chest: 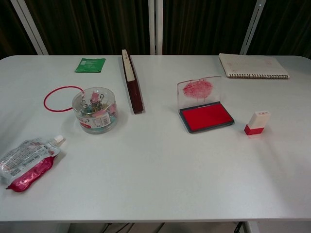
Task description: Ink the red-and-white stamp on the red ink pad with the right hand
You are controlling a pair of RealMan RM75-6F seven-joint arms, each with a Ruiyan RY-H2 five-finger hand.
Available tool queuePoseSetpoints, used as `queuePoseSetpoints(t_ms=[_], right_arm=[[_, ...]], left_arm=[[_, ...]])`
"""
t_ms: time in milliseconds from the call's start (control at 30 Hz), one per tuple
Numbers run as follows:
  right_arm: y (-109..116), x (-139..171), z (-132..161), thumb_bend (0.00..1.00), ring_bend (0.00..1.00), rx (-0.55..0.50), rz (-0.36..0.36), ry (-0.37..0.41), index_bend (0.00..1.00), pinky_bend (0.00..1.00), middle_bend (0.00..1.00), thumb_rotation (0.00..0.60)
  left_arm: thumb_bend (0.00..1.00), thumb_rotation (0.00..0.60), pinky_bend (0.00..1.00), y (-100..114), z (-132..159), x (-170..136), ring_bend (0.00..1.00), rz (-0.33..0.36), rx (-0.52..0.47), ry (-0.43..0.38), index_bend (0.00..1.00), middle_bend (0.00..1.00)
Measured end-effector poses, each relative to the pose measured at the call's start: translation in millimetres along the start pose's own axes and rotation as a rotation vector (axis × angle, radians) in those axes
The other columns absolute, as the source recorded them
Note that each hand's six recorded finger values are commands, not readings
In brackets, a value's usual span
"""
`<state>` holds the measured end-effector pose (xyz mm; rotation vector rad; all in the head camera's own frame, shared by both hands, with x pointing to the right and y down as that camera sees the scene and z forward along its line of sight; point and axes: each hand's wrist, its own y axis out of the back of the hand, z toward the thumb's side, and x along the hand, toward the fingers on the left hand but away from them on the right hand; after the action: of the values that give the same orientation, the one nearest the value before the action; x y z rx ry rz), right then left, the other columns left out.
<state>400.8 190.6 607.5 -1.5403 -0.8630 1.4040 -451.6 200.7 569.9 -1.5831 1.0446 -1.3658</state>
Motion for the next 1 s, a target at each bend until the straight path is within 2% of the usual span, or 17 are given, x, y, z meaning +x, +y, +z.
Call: queuePoseSetpoints(t_ms=[300, 533, 633, 733, 1000], right_arm=[[-38, -43, 53, 0.05, 0.78, 0.107, 0.098, 0.122, 0.0, 0.99, 0.11, 0.6], [-60, -68, 77, 0.06, 0.78, 0.152, 0.15, 0.144, 0.01, 0.99, 0.13, 0.6], [-66, -74, 83, 0.07, 0.79, 0.149, 0.154, 0.145, 0.09, 0.99, 0.19, 0.6], [-71, -78, 89, 0.07, 0.79, 0.146, 0.16, 0.149, 0.14, 1.0, 0.24, 0.6], [-88, -86, 103, 0.12, 0.79, 0.142, 0.18, 0.167, 0.28, 1.0, 0.32, 0.6]], left_arm=[[0.04, 0.555, 0.19, -2, 0, -5, 0.08, -0.018, 0.001, 0.005, 0.05, 0.08], [0.04, 0.554, 0.19, -2, -4, -9, 0.08, -0.015, 0.0, 0.016, 0.05, 0.08], [0.04, 0.554, 0.19, -2, -5, -9, 0.08, -0.014, 0.0, 0.017, 0.05, 0.08], [0.04, 0.555, 0.19, -2, -5, -9, 0.08, -0.013, 0.003, 0.013, 0.05, 0.08], [0.04, 0.554, 0.19, -2, -4, -8, 0.08, -0.013, 0.006, 0.008, 0.05, 0.08]])
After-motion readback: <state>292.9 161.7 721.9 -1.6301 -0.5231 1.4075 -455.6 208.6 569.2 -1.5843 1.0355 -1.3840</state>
